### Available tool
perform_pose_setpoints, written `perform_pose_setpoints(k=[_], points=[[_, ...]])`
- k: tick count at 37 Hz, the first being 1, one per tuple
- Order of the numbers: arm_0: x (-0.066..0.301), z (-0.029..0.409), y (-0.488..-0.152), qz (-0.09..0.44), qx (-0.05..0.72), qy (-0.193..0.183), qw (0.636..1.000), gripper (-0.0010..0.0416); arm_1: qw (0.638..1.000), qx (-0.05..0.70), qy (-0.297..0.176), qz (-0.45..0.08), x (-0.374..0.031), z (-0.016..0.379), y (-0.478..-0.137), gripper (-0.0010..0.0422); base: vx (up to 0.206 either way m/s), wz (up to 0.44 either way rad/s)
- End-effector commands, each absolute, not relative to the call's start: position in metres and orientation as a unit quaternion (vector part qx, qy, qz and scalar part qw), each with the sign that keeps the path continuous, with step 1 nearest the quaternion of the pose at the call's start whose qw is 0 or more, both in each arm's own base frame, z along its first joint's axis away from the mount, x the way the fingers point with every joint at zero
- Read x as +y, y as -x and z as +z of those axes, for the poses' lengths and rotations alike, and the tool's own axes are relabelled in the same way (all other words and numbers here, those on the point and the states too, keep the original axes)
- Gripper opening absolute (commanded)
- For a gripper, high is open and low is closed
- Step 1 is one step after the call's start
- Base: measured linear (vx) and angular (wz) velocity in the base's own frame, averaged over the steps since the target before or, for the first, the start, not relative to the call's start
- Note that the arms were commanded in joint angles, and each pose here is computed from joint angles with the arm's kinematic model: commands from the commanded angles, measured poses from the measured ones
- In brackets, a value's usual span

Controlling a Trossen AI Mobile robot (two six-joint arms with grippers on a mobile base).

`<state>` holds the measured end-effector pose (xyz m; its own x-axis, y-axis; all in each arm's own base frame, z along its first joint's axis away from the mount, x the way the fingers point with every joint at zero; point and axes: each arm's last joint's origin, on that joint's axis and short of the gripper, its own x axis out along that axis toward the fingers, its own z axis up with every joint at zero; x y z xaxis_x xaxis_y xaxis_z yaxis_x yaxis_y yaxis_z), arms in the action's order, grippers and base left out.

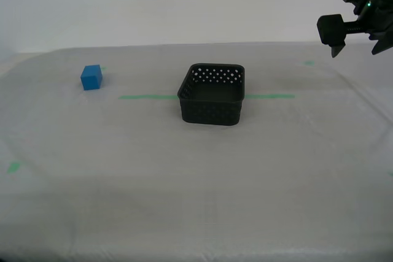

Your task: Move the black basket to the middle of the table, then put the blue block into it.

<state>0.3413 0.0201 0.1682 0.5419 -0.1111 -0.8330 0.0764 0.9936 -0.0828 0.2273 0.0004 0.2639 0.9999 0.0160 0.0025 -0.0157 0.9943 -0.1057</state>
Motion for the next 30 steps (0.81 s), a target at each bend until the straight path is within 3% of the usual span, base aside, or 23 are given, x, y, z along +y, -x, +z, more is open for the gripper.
perform_pose_setpoints(k=[1,14,22,26,30], points=[[0.021,0.169,-0.341,-0.052,0.475,0.019,0.878,0.0398,0.998,0.007,0.055,0.007,0.0,0.264,-0.228,0.0187,0.0,0.0],[0.021,0.169,-0.341,-0.052,0.475,0.019,0.878,0.0398,0.996,0.059,0.068,-0.004,-0.001,0.268,-0.229,0.0315,0.0,0.0],[0.021,0.169,-0.341,-0.052,0.475,0.019,0.878,0.0398,0.992,0.119,0.05,0.004,0.0,0.283,-0.231,0.041,0.0,0.0],[0.021,0.169,-0.341,-0.052,0.475,0.019,0.878,0.0398,0.989,0.141,0.047,0.018,0.001,0.289,-0.231,0.0384,0.0,0.0],[0.021,0.169,-0.341,-0.052,0.475,0.019,0.878,0.0398,0.986,0.158,0.048,0.029,0.001,0.294,-0.23,0.0399,0.0,0.0]])
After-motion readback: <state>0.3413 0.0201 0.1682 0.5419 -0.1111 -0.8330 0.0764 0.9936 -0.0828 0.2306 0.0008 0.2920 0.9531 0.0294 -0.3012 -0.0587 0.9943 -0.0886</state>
